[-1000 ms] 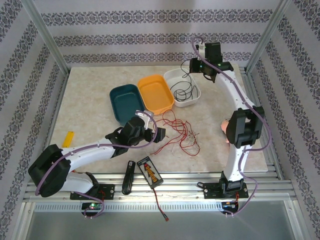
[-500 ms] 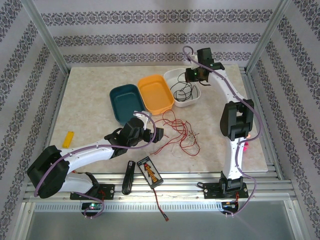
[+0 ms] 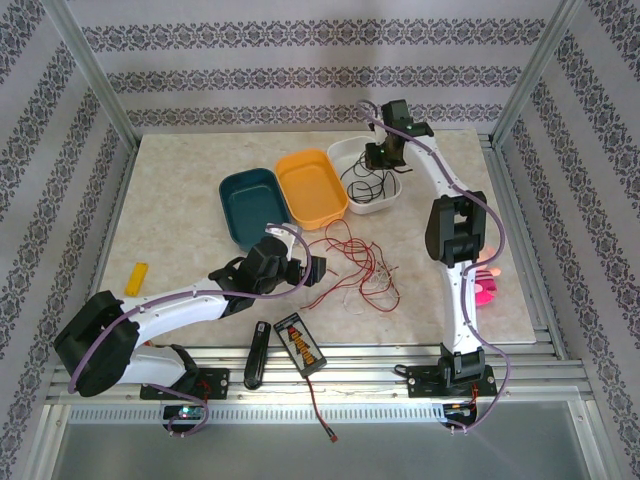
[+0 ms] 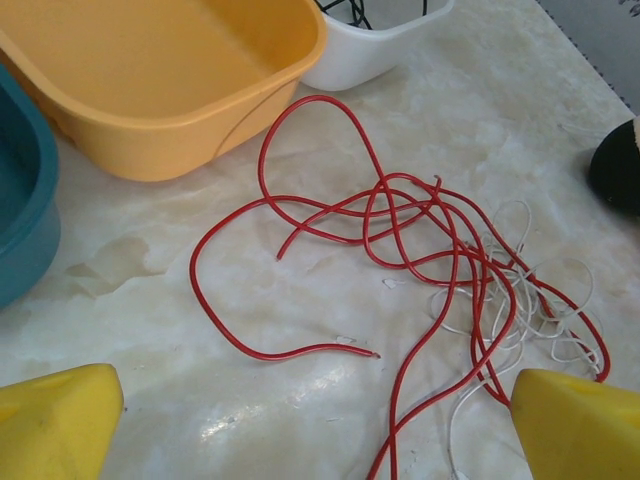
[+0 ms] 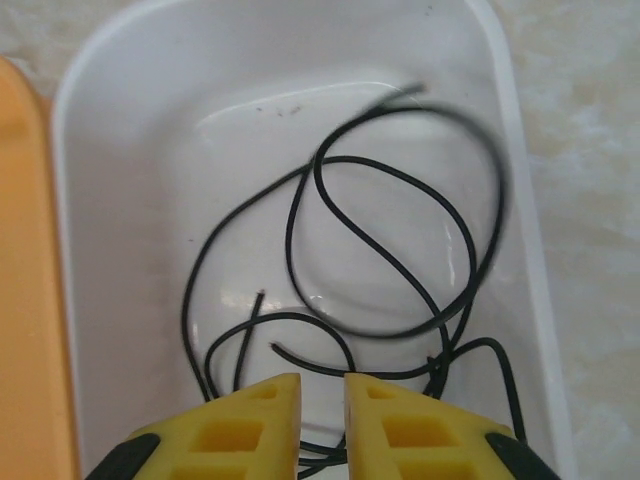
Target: Untangle the cables
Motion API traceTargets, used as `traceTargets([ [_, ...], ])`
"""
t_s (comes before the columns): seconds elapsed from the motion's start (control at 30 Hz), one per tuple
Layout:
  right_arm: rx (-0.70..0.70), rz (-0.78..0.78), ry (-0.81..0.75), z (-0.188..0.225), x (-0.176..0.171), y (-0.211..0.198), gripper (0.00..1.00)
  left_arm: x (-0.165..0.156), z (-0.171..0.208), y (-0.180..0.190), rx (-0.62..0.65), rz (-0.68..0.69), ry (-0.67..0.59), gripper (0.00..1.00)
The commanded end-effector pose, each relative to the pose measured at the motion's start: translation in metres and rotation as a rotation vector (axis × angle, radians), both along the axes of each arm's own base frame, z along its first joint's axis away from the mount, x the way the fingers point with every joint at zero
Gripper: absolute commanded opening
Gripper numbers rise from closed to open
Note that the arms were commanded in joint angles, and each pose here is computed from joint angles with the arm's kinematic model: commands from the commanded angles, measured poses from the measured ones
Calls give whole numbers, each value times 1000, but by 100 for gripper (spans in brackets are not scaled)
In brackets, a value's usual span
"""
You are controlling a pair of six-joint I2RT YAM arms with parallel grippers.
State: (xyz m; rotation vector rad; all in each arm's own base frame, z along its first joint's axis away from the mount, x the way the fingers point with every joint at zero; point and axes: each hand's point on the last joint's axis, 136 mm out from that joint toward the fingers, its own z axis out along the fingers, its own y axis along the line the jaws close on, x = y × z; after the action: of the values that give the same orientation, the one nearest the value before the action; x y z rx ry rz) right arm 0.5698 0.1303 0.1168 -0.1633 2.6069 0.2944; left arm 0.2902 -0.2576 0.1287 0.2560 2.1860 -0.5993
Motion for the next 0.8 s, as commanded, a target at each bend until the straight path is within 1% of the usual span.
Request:
traceTargets([
  [0.0,-43,-78,15,5,1,-22,21,-2,3,2,-13,25,-12,99],
  [0.13,-48,-94,2,17,-4,-29,27,1,6,8,0,54,-20,99],
  [0.27,-39,-102,-33,40,-12,-31,27,3,5,14,20,87,-16,99],
  [0.4,-21,-114,-57,62,-25,-32,28,5,6,16,11,112,-19,99],
  [0.53,1,-119,-76,78,-47,-29,28,7,7,17,-8,131,-26,99],
  [0.6,3,-133,-94,87,-59,-30,31,8,8,17,-3,129,-29,99],
  [0.77,21,-158,-126,95,-87,-31,38,6,10,10,6,76,-47,99],
])
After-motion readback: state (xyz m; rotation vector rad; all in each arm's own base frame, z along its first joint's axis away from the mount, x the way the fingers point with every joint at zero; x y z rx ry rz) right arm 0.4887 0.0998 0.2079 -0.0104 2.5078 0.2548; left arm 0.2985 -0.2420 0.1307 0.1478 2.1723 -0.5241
